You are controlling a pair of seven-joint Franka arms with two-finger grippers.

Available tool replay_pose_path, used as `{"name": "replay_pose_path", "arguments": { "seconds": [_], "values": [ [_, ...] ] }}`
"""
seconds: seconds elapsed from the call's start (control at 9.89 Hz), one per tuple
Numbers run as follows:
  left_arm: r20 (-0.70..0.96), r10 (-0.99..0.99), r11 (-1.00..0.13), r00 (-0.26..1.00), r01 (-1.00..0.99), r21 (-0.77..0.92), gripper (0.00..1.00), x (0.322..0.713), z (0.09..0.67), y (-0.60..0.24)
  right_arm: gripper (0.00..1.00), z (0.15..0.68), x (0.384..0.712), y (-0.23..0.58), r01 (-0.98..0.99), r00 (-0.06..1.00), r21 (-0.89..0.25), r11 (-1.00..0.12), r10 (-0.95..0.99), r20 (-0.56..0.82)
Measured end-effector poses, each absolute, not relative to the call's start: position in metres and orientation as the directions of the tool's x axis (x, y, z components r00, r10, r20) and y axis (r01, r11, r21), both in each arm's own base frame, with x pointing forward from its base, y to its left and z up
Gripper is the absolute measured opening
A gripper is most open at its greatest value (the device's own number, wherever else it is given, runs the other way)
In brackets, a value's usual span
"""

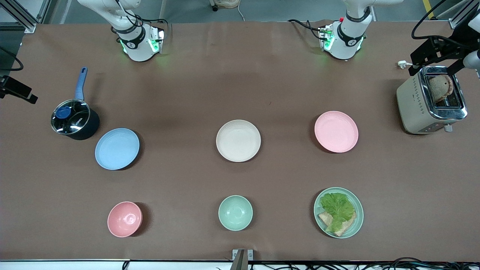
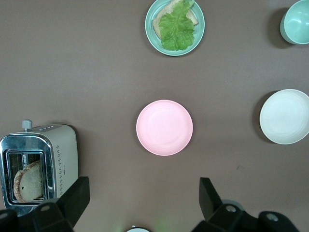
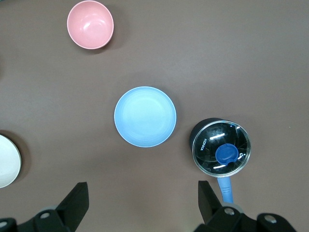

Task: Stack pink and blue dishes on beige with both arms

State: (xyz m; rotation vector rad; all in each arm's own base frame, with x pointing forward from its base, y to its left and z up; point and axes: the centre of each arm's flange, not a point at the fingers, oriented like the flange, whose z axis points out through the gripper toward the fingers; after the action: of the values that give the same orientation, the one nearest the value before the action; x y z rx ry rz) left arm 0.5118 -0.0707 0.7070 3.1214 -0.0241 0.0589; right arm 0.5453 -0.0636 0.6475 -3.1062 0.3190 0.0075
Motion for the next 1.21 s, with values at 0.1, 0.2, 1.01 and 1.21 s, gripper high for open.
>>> {"name": "replay_pose_path", "arguments": {
  "seconds": [0.1, 0.2, 1.01, 1.21],
  "values": [
    [0.038, -0.015, -1.000, 0.999, -0.016, 0.019, 1.00, 0.512, 0.707, -0.071, 1.00, 0.648, 0.545, -0.064, -0.203, 0.979, -0.018, -0.979, -0.203, -0.007],
    [0.038, -0.014, -1.000, 0.999, -0.015, 0.019, 1.00, 0.512, 0.707, -0.070, 1.00, 0.648, 0.545, -0.064, -0.203, 0.979, -0.018, -0.979, -0.203, -0.007],
    [-0.034, -0.022, -0.997, 0.999, -0.020, 0.070, 0.99, 0.537, 0.646, -0.004, 1.00, 0.650, 0.546, -0.067, -0.123, 0.992, -0.019, -0.992, -0.123, 0.007],
    [-0.048, -0.038, -0.997, 0.998, -0.034, 0.076, 1.00, 0.556, 0.570, 0.009, 1.00, 0.616, 0.565, -0.075, -0.123, 0.992, -0.021, -0.992, -0.123, -0.017]
  ]
}}
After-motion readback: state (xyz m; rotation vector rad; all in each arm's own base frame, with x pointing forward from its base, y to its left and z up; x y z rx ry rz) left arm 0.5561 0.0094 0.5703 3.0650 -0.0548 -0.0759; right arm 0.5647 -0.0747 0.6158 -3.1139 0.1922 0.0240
